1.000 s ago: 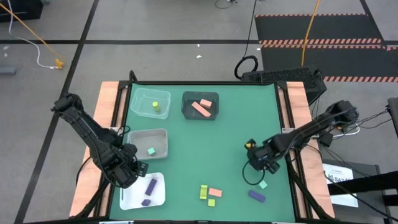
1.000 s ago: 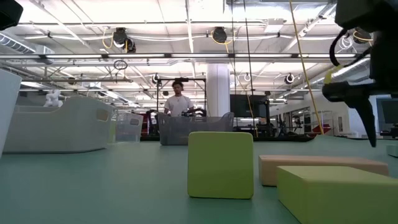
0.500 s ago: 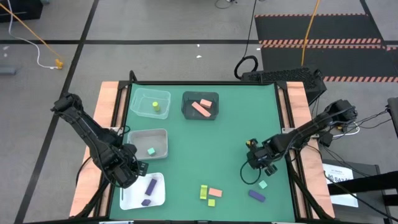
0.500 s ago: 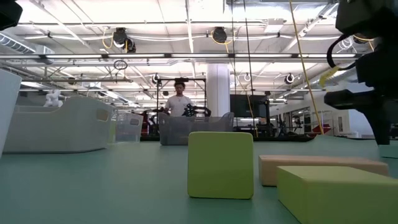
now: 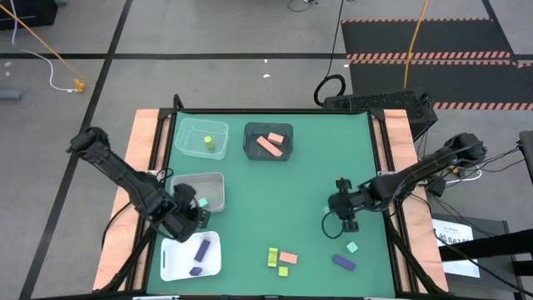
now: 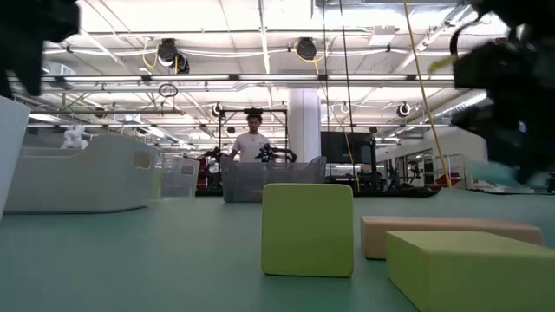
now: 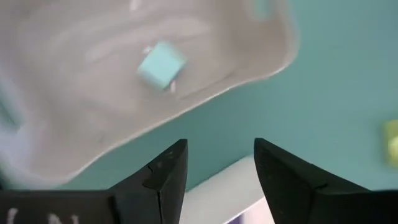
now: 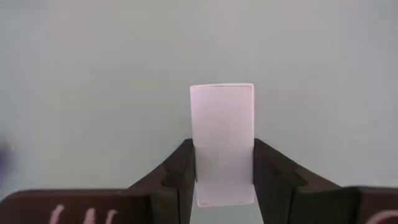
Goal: Sort & place blocks by color
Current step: Put the top blue block into the dark white bin
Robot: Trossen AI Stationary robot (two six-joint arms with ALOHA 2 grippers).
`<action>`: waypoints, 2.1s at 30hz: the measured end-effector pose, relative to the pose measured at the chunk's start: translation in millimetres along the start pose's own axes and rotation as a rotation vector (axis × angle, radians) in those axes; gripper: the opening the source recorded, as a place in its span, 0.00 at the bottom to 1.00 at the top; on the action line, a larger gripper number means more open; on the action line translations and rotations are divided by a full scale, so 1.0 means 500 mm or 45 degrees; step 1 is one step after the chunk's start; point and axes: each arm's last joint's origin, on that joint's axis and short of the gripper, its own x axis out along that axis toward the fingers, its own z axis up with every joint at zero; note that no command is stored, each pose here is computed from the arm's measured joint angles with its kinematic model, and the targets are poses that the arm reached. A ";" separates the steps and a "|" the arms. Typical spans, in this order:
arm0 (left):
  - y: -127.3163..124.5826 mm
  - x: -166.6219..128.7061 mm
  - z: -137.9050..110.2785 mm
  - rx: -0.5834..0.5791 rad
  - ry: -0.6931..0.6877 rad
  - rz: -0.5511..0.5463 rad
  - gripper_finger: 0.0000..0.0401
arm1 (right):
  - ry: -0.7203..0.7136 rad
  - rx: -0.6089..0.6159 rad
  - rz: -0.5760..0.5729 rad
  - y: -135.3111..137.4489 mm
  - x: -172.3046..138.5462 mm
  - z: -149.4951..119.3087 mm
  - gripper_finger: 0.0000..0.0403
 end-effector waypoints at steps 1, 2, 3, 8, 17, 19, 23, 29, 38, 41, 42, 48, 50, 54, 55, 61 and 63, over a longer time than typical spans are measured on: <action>-0.006 0.002 0.006 0.025 -0.031 -0.031 0.45 | -0.092 0.055 -0.021 -0.003 -0.009 0.009 0.27; -0.013 0.003 0.013 0.047 -0.063 -0.063 0.44 | -0.198 0.107 -0.049 -0.006 -0.017 0.021 0.27; -0.020 0.005 0.019 0.072 -0.097 -0.100 0.43 | -0.308 0.161 -0.080 -0.009 -0.025 0.033 0.27; -0.055 0.010 0.055 0.243 -0.277 -0.240 0.40 | -0.873 0.372 -0.180 -0.027 -0.069 0.104 0.27; -0.118 0.004 0.152 0.569 -0.783 -0.336 0.38 | -1.479 0.481 -0.345 -0.065 -0.102 0.192 0.27; -0.137 -0.006 0.178 0.650 -0.920 -0.366 0.38 | -1.539 0.515 -0.414 -0.071 -0.100 0.200 0.27; -0.173 -0.040 0.220 0.806 -1.188 -0.469 0.38 | -1.593 0.529 -0.536 -0.075 -0.095 0.216 0.27; -0.193 -0.083 0.265 0.791 -1.455 -0.610 0.38 | -1.528 0.341 -0.669 -0.064 -0.085 0.279 0.27; -0.190 -0.082 0.284 0.674 -1.443 -0.652 0.39 | -1.197 0.119 -1.097 -0.051 -0.088 0.409 0.27; -0.190 -0.080 0.282 0.713 -1.420 -0.665 0.39 | -1.175 0.106 -1.116 -0.048 -0.086 0.436 0.27; -0.190 -0.077 0.281 0.743 -1.400 -0.670 0.39 | -1.175 0.094 -1.123 -0.046 -0.086 0.442 0.27; -0.193 -0.062 0.279 0.790 -1.359 -0.648 0.39 | -1.127 -0.019 -1.178 -0.041 -0.077 0.465 0.27; -0.195 -0.058 0.283 0.794 -1.365 -0.636 0.39 | -1.119 -0.037 -1.188 -0.040 -0.075 0.470 0.27; -0.196 -0.047 0.292 0.844 -1.359 -0.605 0.38 | -1.084 -0.097 -1.219 -0.039 -0.074 0.471 0.27; -0.195 -0.047 0.294 0.839 -1.362 -0.608 0.38 | -1.083 -0.109 -1.221 -0.038 -0.075 0.472 0.27; -0.197 -0.042 0.300 0.871 -1.335 -0.644 0.26 | -1.032 -0.269 -1.228 -0.031 -0.072 0.471 0.27; -0.196 -0.041 0.304 0.857 -1.331 -0.651 0.20 | -1.011 -0.305 -1.233 -0.029 -0.072 0.470 0.29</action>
